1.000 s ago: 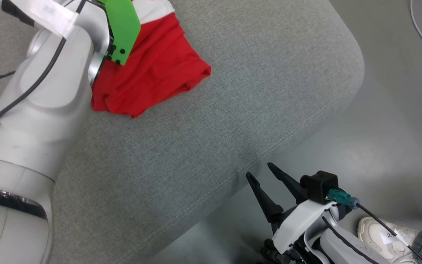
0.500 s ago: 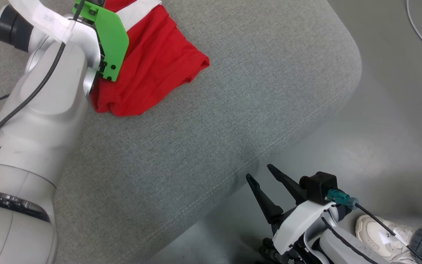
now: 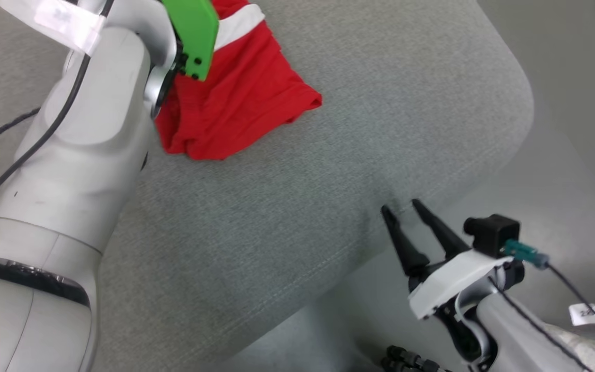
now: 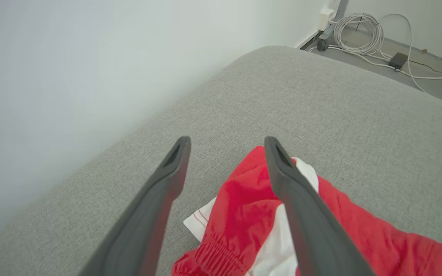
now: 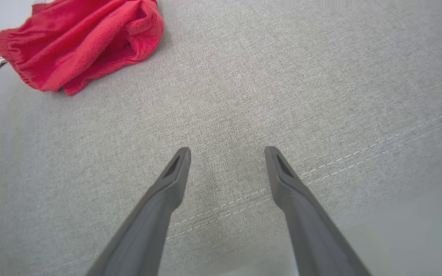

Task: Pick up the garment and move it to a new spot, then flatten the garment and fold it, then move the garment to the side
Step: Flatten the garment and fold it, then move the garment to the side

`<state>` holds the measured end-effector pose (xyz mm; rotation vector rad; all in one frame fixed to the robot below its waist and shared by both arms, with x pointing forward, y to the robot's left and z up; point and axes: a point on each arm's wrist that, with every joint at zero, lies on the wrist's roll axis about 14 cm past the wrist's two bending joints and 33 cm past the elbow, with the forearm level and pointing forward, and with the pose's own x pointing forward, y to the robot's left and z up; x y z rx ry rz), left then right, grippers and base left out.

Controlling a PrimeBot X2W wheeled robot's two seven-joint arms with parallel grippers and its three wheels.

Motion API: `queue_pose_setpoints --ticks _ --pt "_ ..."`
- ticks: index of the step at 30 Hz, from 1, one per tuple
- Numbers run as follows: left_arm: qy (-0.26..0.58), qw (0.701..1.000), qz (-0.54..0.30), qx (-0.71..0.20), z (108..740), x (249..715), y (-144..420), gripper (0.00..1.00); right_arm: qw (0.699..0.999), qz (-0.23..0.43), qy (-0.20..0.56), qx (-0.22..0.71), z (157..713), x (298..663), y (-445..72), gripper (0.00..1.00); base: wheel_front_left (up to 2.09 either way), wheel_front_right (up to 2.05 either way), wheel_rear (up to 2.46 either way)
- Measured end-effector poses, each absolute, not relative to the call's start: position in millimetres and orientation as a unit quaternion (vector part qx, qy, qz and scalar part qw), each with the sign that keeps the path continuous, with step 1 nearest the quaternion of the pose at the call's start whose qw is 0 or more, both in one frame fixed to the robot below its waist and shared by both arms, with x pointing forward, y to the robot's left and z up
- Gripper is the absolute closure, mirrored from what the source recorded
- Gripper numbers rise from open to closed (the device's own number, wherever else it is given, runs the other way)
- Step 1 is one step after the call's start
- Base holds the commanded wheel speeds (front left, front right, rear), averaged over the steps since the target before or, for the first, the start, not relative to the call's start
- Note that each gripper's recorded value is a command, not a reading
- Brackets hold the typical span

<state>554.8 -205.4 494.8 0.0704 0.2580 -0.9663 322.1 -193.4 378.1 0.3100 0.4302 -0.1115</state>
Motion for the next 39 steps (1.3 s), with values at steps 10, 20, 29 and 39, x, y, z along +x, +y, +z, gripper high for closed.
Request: queue_pose_setpoints --ticks 10,20,29,39 --pt "0.063 0.861 -0.504 -0.040 537.8 527.1 -196.8 0.00 0.968 -0.042 0.158 0.191 405.0 383.8 -210.5 0.00 0.00 0.00 0.00" --pt "0.087 0.865 -0.487 -0.084 509.8 492.5 -160.5 0.00 0.945 -0.006 0.186 0.268 394.8 421.6 -186.4 0.00 0.00 0.00 0.00" --pt "0.127 0.892 -0.419 -0.110 483.3 480.2 -117.0 0.00 0.916 0.038 0.186 0.354 403.0 448.8 -143.1 0.00 0.00 0.00 0.00" --pt "0.104 0.907 -0.390 -0.119 496.5 479.2 -102.3 0.00 0.909 0.048 0.194 0.366 403.4 457.6 -135.8 0.00 0.00 0.00 0.00"
